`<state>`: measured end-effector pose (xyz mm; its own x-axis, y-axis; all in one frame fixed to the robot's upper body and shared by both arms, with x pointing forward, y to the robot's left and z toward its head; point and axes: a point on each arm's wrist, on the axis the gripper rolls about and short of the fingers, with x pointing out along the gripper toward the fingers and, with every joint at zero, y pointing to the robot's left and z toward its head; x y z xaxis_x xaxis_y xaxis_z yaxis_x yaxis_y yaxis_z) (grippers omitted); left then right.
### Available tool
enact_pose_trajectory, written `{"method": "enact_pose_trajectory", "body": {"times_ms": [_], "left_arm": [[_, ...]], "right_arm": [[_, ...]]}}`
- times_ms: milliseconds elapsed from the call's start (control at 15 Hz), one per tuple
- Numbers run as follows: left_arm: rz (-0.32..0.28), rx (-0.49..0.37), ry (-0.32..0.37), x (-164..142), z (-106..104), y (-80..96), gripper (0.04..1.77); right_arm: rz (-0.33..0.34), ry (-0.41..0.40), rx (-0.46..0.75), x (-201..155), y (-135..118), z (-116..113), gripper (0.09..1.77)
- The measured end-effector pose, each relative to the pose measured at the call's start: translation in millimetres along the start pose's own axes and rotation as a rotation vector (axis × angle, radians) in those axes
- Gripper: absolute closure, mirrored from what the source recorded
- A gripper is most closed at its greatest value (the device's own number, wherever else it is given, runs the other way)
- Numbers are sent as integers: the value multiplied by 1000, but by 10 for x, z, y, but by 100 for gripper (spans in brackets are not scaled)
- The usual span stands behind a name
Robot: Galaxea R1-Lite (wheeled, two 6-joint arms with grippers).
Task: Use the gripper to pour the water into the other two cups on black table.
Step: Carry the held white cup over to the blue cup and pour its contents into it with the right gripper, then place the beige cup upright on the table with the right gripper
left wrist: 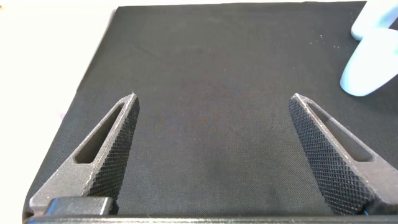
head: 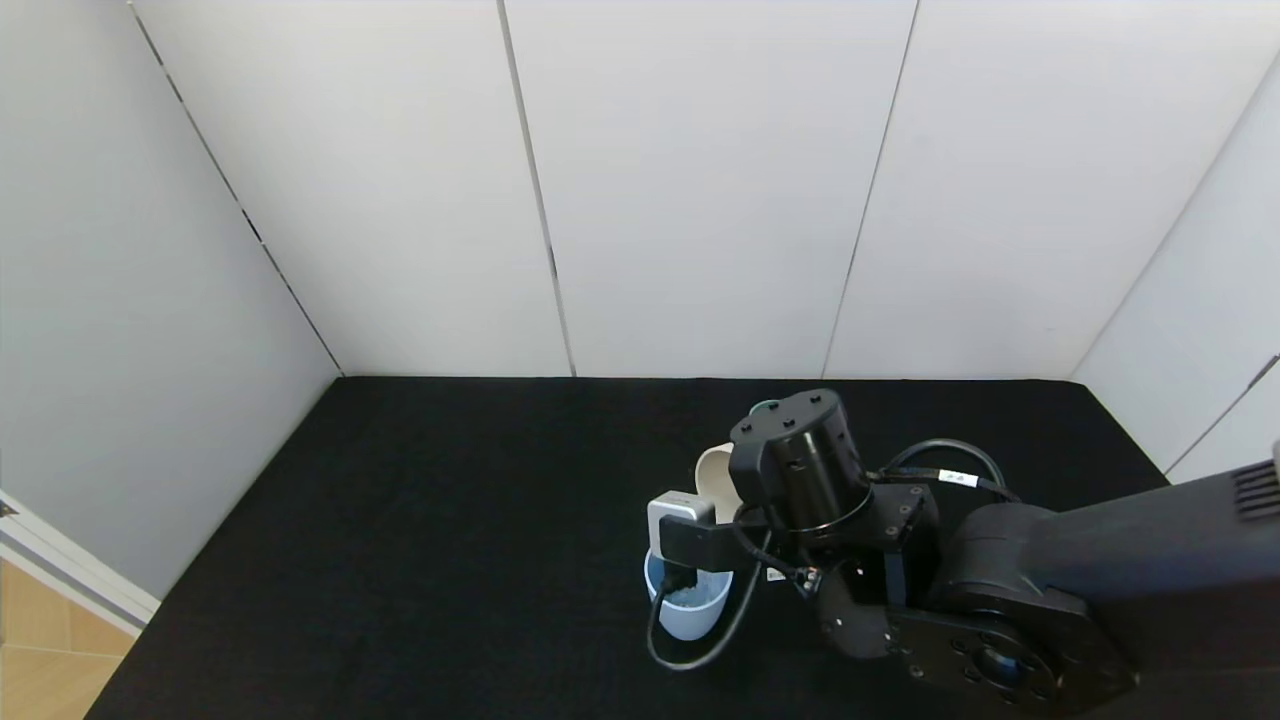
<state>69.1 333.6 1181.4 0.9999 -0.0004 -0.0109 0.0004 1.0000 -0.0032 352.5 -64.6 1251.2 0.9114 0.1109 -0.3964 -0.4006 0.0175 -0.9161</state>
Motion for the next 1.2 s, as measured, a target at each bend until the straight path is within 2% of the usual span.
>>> {"method": "enact_pose_trajectory", "body": {"times_ms": [333, 533, 733, 867, 1067, 1200], "left_arm": [[0, -1, -2, 0, 2, 0, 9], [0, 0, -2, 0, 2, 0, 9], [0, 0, -2, 0, 2, 0, 9], [0, 0, -1, 0, 1, 0, 9], [1, 0, -1, 0, 1, 0, 9], [2, 0, -1, 0, 1, 0, 9]], "right_arm": [[-18, -21, 200, -137, -122, -55, 59], [-6, -40, 338, -280, -229, -143, 59], [-2, -67, 555, -455, -384, -263, 59], [6, -89, 670, -570, -492, -418, 59], [34, -133, 829, -705, -625, -837, 59], [45, -163, 1007, -820, -690, -1066, 59]]}}
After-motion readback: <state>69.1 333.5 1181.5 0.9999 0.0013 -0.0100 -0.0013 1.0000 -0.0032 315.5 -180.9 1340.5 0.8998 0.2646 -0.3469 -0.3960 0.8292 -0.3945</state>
